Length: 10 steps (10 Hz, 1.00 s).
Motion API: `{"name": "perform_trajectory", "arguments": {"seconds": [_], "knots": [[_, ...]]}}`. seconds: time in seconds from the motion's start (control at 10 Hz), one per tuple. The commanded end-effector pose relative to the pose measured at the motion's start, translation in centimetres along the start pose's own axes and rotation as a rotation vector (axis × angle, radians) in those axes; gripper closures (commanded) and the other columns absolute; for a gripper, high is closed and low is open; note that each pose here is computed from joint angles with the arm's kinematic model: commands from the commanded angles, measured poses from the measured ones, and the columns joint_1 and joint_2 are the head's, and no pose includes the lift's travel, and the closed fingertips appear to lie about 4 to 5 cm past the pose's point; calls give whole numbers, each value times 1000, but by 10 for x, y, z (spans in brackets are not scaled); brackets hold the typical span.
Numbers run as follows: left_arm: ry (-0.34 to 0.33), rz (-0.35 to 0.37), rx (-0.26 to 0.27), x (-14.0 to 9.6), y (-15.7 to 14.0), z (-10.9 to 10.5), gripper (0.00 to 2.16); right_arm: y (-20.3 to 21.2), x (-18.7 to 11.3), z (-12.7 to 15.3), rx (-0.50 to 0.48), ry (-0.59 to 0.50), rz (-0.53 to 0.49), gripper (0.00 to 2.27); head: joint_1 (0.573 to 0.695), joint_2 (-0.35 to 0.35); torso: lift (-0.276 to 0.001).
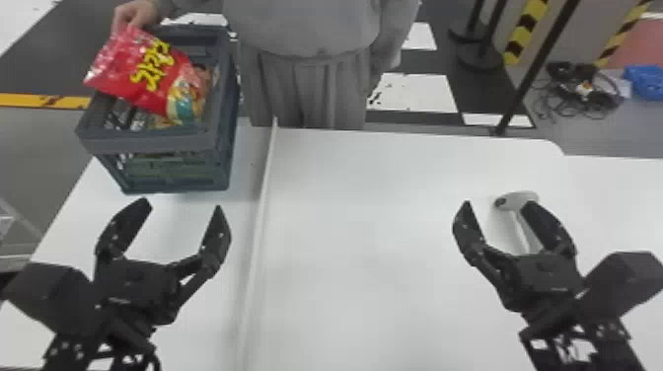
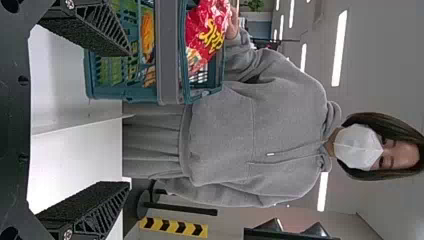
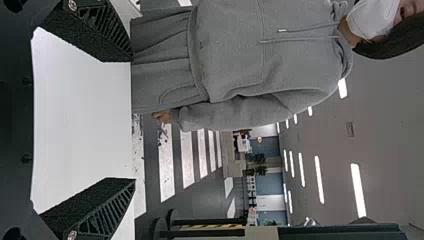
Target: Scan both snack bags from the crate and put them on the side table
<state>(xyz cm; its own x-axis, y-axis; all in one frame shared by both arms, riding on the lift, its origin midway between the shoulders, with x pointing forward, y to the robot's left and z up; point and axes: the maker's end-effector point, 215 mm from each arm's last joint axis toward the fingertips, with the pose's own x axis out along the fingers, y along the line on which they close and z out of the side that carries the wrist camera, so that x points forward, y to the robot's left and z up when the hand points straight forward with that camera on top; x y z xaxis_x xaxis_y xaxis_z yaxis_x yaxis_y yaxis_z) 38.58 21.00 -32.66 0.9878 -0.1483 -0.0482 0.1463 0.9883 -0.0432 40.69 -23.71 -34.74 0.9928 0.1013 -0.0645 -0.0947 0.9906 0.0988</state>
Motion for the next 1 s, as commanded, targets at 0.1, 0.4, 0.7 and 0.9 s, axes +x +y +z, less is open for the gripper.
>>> {"name": "perform_trajectory", "arguments": {"seconds": [0.1, 0.4, 0.7, 0.9], "knots": [[6, 1, -2, 1, 0, -1, 70, 0, 0, 5, -2, -23, 1, 66, 695, -39, -87], [11, 2, -1, 1, 0, -4, 70, -2, -1, 8, -4, -43, -19, 66, 695, -43, -87], [58, 58, -12, 3, 24, -15, 70, -2, -1, 3, -3, -24, -19, 66, 695, -41, -87], [27, 111, -35, 5, 59, -3, 80, 0, 0, 1, -6, -17, -10, 66, 695, 1, -87]]}}
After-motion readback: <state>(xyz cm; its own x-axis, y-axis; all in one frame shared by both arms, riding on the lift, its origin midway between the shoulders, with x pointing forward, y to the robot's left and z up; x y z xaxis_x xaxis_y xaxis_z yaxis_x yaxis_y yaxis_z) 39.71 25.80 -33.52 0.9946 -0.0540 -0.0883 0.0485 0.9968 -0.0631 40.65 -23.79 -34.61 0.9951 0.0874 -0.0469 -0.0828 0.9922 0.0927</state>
